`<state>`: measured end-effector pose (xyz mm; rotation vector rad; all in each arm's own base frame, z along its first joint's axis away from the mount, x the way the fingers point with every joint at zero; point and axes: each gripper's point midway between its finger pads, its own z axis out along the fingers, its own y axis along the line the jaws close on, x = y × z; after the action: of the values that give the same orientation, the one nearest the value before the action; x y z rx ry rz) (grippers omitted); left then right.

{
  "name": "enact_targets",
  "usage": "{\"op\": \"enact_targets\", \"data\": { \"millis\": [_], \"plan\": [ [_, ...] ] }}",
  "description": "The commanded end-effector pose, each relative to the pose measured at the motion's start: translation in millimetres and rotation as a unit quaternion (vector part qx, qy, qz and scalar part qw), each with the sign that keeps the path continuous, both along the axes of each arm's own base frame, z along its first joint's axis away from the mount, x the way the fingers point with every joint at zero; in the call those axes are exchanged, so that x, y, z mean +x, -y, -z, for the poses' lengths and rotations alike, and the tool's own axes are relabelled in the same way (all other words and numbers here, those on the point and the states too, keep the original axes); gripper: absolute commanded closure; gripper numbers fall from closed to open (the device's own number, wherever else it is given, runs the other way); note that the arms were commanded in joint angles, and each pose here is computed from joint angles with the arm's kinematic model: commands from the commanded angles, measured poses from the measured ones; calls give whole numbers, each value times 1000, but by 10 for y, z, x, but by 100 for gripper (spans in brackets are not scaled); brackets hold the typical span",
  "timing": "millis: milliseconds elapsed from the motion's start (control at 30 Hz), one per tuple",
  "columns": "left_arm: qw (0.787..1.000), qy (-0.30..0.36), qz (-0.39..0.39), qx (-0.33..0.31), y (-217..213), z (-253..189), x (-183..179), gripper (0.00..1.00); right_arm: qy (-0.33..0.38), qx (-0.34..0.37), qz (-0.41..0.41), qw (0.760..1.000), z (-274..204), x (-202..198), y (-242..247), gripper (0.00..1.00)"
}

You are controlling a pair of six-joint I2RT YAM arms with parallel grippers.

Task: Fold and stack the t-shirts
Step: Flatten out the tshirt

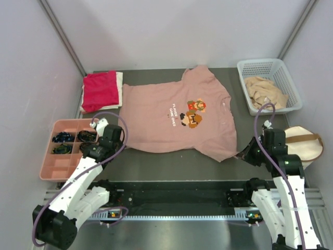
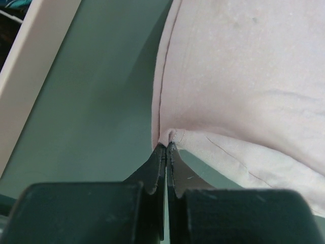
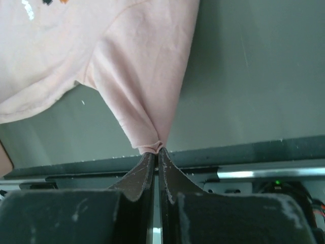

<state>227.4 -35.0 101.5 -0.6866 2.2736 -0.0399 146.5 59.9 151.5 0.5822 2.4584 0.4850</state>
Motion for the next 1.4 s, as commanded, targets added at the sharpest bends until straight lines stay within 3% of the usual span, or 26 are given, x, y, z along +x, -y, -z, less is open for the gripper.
{"op": "enact_targets", "data": {
  "millis": [0, 533, 1000, 1067, 1100, 1200, 1367],
  "plan": [
    [999, -3, -39, -4, -73, -23, -48, 100, -2, -10, 17, 1000, -127, -129, 58, 100],
    [998, -11, -59, -2, -114, -6, -75, 100, -25, -48, 41, 998, -317, -587, 227, 100],
    [999, -17, -50, -1, -88, 18, -62, 100, -50, -37, 40, 997, -301, -970, 200, 100],
    [999, -15, -52, 0, -94, 3, -57, 99, -49, -39, 41, 997, -318, -951, 206, 78],
    [998, -16, -57, -1, -103, -4, -67, 95, -41, -42, 44, 997, -358, -926, 220, 61],
    [998, -11, -66, -1, -123, -63, -61, 95, -25, -54, 53, 997, -434, -791, 271, 55],
    [998, -13, -67, -5, -118, -61, -85, 97, -9, -52, 50, 997, -461, -508, 254, 54]
  ]
}}
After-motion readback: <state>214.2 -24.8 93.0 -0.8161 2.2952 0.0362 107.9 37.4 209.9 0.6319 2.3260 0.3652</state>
